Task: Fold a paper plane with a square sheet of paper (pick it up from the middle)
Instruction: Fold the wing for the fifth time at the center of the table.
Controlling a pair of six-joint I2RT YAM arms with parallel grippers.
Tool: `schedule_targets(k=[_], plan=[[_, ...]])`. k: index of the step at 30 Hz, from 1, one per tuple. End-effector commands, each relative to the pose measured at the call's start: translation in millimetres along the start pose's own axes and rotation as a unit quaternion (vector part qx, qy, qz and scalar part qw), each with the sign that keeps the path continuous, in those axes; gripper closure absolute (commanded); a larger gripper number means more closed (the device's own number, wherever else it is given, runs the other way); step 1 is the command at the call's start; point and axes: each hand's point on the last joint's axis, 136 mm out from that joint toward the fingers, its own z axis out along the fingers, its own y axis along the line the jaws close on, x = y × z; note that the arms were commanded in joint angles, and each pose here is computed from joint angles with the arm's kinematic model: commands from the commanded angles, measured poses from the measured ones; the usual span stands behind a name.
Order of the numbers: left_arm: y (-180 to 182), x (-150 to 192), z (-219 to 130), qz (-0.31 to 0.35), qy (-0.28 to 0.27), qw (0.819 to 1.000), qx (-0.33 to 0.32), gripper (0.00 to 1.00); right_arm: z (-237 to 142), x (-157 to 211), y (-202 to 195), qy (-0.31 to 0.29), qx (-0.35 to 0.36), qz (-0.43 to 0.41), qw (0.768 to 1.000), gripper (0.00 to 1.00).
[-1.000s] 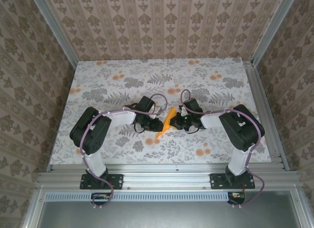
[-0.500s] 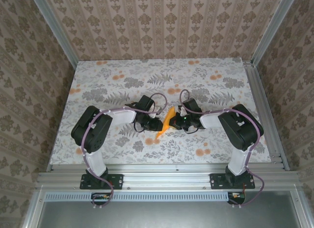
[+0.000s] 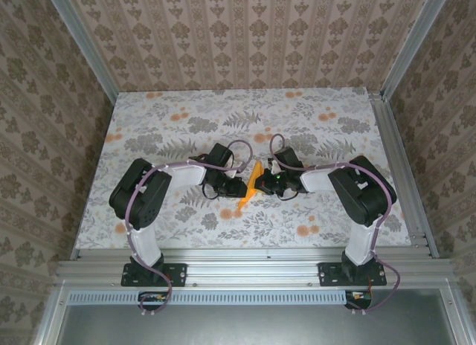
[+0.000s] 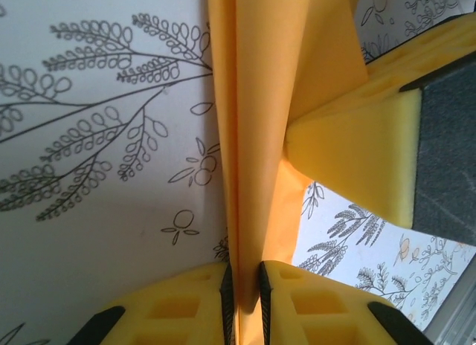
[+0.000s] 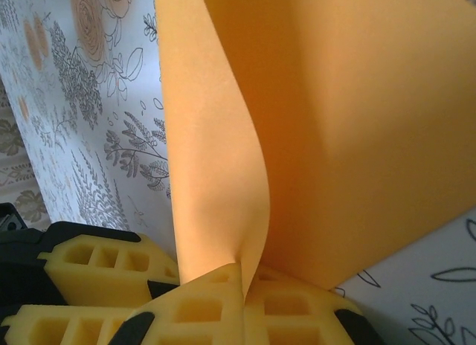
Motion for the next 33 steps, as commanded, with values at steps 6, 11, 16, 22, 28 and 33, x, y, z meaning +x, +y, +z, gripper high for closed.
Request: schedule_targets(k=[6, 11, 16, 22, 28, 33], plan=[[-7.1, -1.8, 9.7, 0.013, 0.0, 1.0, 0.024, 0.81, 9.9, 13.7, -25.7, 0.024, 0.059, 0.006, 0.998, 1.0], [-3.1, -1.9, 4.3, 0.02, 0.001, 1.0, 0.004, 0.85, 7.9, 15.0, -32.6, 0.027, 0.08, 0.003, 0.996, 1.0], [-3.4, -3.1, 1.6, 0.02, 0.003, 1.0, 0.001, 0.83, 7.1, 15.7, -36.7, 0.03, 0.097, -0.002, 0.995, 1.0], [-6.6, -5.8, -9.1, 0.027, -0.005, 1.0, -0.011, 0.78, 9.1, 20.4, -45.9, 0.038, 0.115, 0.0, 0.993, 1.0], [-3.9, 0.2, -29.9, 0.046, -0.01, 0.996, -0.076, 0.69, 11.1, 22.8, -49.4, 0.041, 0.12, 0.0, 0.992, 1.0], [-17.3, 6.4, -36.8, 0.063, -0.017, 0.994, -0.09, 0.69, 12.1, 23.4, -49.8, 0.042, 0.118, 0.002, 0.992, 1.0]])
